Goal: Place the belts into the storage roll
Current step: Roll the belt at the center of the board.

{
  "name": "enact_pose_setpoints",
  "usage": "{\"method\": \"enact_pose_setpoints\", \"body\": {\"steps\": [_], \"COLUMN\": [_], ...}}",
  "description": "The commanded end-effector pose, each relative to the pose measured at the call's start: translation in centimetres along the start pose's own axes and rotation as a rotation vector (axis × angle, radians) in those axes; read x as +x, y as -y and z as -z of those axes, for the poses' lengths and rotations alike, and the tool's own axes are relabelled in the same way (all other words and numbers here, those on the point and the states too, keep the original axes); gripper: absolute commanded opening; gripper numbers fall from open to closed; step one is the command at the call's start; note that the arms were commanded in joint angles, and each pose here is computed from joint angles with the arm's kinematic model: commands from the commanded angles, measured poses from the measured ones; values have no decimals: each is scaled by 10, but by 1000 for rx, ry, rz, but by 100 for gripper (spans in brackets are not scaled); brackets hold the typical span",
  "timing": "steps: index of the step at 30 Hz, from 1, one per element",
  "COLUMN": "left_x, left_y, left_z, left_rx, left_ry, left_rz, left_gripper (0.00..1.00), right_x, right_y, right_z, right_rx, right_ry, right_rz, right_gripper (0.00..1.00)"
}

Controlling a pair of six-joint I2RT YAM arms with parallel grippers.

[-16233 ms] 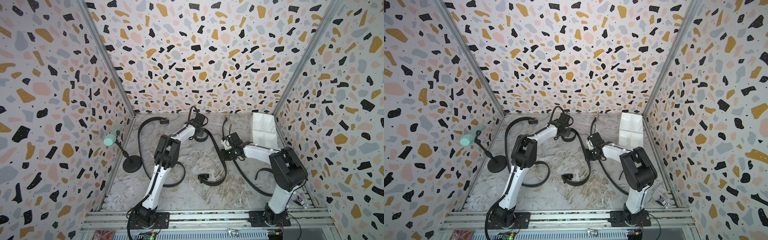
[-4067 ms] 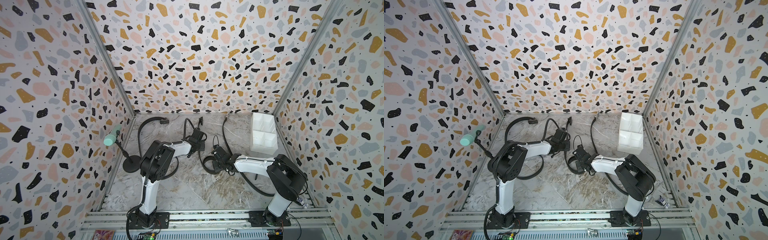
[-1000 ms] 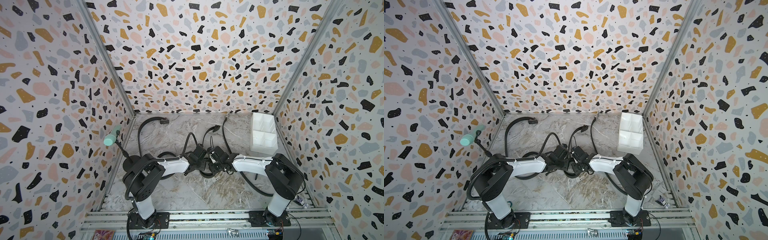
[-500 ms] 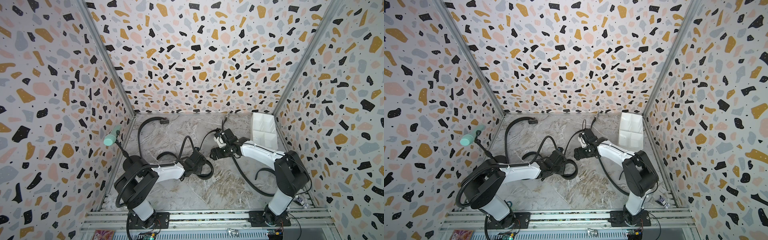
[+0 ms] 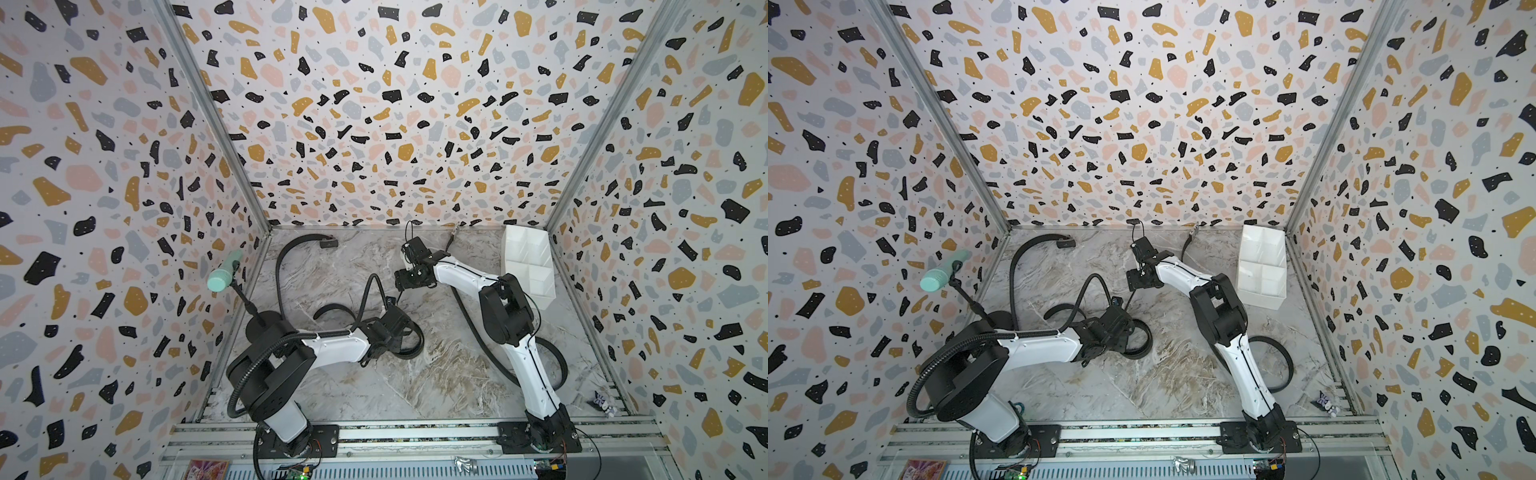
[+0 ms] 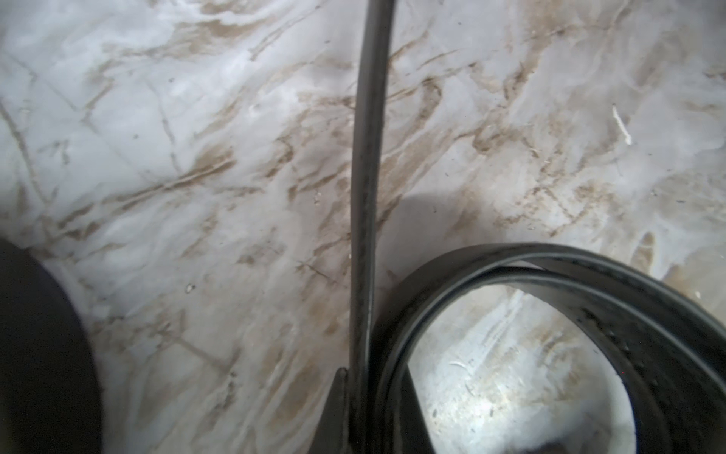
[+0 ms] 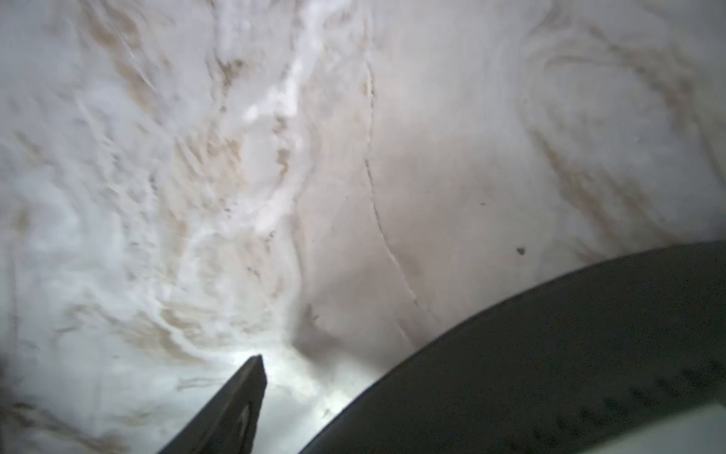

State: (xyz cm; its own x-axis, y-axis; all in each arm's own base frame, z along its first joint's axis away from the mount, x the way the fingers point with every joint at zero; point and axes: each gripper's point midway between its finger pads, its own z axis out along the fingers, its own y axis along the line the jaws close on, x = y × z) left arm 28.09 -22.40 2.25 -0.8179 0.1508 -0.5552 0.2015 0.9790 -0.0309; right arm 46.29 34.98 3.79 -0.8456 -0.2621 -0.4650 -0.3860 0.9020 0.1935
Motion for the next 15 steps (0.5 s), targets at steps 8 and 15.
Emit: {"method": "enact_pose_setpoints", "body": {"steps": [8, 15], "left_x": [34, 5], "left_y": [-72, -79], "left_z": [-17, -25], "left_rx": [-337, -389], "left_ry": [-130, -80], "left_rz": [-22, -32], "left_gripper": [0, 0], "right_x": [72, 159], "right_y": [6, 3], "right_z": [43, 83], "right_rx": [52, -35], "right_ry": [-132, -223], "right_rz": [16, -82], "right_gripper": [48, 55]}}
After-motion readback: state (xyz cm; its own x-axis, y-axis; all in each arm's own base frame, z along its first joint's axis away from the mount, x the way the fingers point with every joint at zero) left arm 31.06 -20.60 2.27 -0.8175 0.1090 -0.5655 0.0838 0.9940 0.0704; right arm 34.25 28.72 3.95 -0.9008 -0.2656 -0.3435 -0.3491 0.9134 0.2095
